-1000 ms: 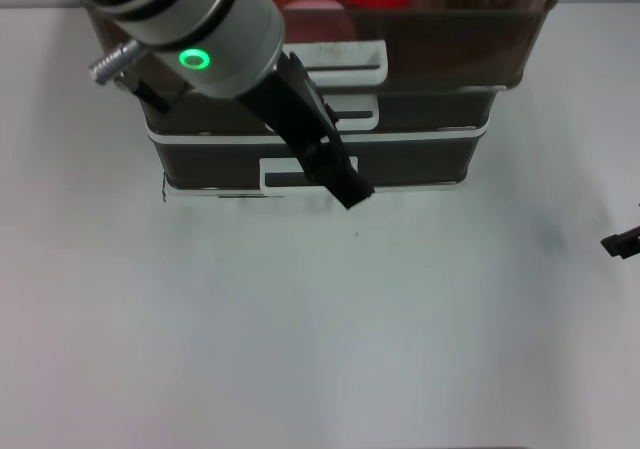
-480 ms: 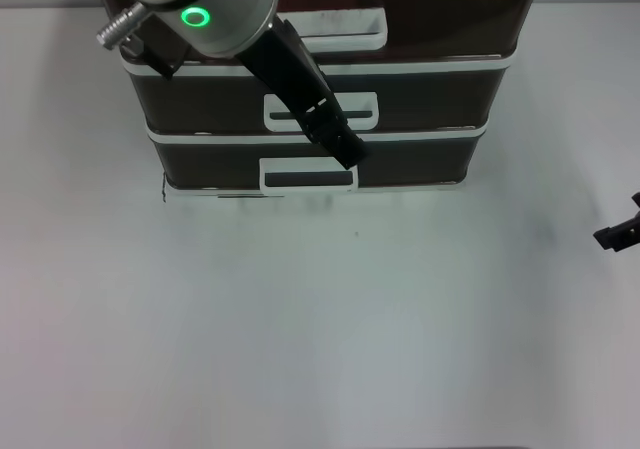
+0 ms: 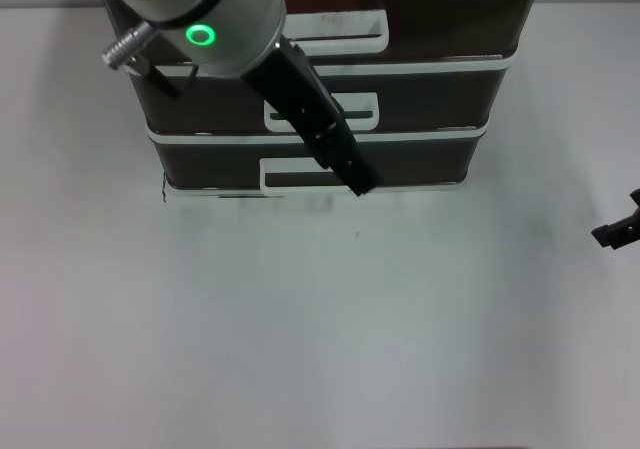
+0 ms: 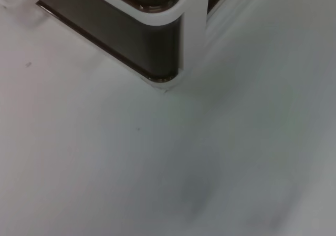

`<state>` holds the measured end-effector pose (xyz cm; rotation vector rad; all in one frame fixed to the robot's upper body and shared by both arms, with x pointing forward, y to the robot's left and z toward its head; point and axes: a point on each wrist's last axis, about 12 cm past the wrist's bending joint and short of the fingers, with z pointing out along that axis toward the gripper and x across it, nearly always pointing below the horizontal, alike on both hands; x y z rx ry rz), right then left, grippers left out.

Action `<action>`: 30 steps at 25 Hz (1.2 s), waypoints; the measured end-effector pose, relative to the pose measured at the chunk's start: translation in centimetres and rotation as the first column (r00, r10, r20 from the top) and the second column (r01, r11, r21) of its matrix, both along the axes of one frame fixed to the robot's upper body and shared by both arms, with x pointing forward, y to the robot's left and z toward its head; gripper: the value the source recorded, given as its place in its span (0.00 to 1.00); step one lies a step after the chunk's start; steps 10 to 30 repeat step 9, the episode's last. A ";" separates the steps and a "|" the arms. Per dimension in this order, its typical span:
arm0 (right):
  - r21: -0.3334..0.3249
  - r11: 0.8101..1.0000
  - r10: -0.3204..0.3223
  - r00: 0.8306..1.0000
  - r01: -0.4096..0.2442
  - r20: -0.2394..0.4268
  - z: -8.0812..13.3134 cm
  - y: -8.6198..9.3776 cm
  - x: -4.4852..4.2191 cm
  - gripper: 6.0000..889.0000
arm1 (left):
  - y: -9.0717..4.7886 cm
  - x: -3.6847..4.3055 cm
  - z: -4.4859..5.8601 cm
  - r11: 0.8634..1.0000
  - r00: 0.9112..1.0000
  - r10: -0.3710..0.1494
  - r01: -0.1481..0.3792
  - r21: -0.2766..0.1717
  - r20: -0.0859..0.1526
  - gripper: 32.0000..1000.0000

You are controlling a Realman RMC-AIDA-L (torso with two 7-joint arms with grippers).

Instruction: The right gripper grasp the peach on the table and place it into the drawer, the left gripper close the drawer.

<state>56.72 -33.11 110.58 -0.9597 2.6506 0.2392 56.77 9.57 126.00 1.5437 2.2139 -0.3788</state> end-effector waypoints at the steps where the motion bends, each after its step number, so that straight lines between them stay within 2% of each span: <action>1: 0.000 1.000 0.000 1.000 0.000 0.000 0.0 0.0 0.00 0.94 | -0.1 -0.18 0.0 1.000 1.000 -0.006 0.006 -0.007 -0.013 0.87; 4: 0.000 1.000 0.000 1.000 0.000 -0.001 0.0 0.0 -0.01 0.94 | -0.2 -0.41 0.0 1.000 0.999 -0.005 0.005 -0.019 -0.036 0.87; 9: 0.001 1.000 0.000 1.000 0.000 -0.003 -0.1 0.0 -0.04 0.94 | -0.2 -0.62 0.0 1.000 0.999 -0.009 0.007 -0.023 -0.054 0.87; 30: 0.001 1.000 0.000 1.000 0.000 -0.003 -0.1 0.0 -0.04 0.94 | -0.2 -0.62 0.0 1.000 0.999 -0.009 0.007 -0.023 -0.054 0.87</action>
